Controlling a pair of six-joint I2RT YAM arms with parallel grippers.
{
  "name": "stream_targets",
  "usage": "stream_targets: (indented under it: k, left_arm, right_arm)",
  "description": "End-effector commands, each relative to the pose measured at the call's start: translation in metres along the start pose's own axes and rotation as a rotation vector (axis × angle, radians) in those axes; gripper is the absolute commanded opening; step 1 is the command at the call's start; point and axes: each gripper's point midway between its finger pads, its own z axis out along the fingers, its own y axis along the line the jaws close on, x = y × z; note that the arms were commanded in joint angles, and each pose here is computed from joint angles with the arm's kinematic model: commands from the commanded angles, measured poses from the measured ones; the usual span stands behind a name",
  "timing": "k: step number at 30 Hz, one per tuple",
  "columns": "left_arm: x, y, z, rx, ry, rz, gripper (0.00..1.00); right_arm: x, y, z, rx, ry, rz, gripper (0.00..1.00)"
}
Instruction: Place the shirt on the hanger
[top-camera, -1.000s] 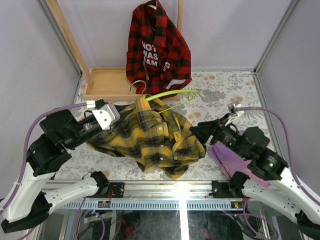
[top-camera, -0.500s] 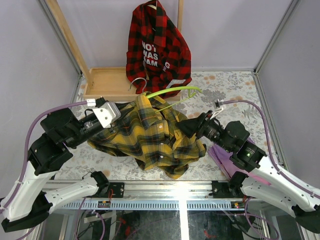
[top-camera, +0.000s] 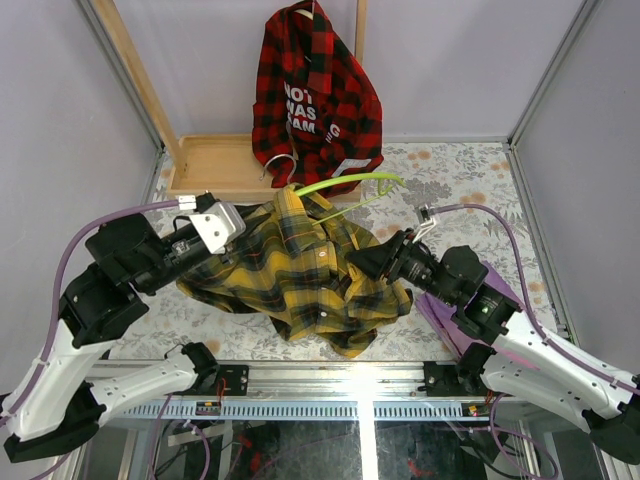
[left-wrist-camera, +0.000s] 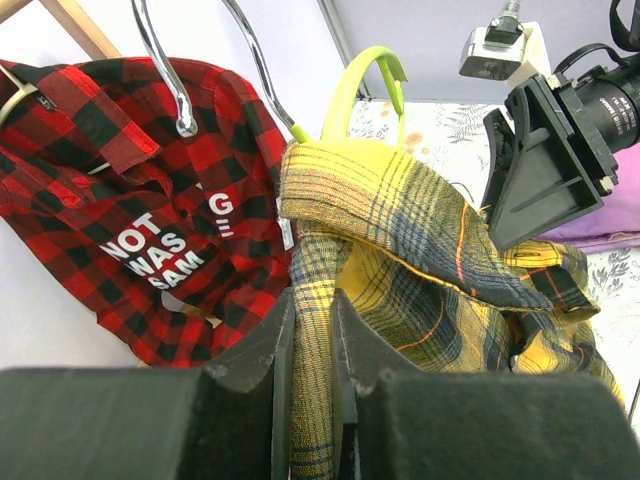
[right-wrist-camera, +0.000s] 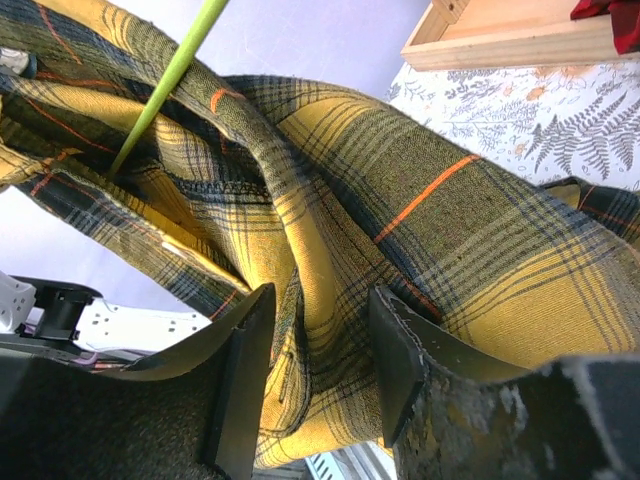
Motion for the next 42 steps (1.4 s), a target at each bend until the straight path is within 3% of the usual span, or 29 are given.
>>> stream_targets:
  k: [1,15,25,29,34,42]
  left_arm:
    - [-0.039,0.023,0.001,-0.095,-0.139,0.009,0.0]
    - [-0.023,0.029,0.009,-0.133,-0.074,0.013,0.0]
    - [-0.021,0.029,0.009,-0.137,-0.069,0.012,0.0]
    - [-0.019,0.029,0.009,-0.139,-0.064,0.011,0.0]
    - [-0.019,0.024,0.008,-0.113,-0.075,0.009,0.0]
    - [-0.032,0.003,-0.012,-0.016,-0.155,0.002,0.0]
  right_arm:
    - [-0.006,0.018,-0.002,-0.077,-0.026,0.023,0.48]
    - [-0.01,0.025,-0.003,-0.097,-0.035,0.042,0.57]
    - [0.01,0.0,0.006,-0.029,0.003,0.076,0.47]
    - [0.008,-0.001,0.008,-0.022,0.0,0.07,0.34]
    - [-0.001,-0.019,0.003,0.097,-0.038,0.032,0.03]
    - [-0.047,-0.06,-0.032,0.423,-0.163,-0.163,0.0]
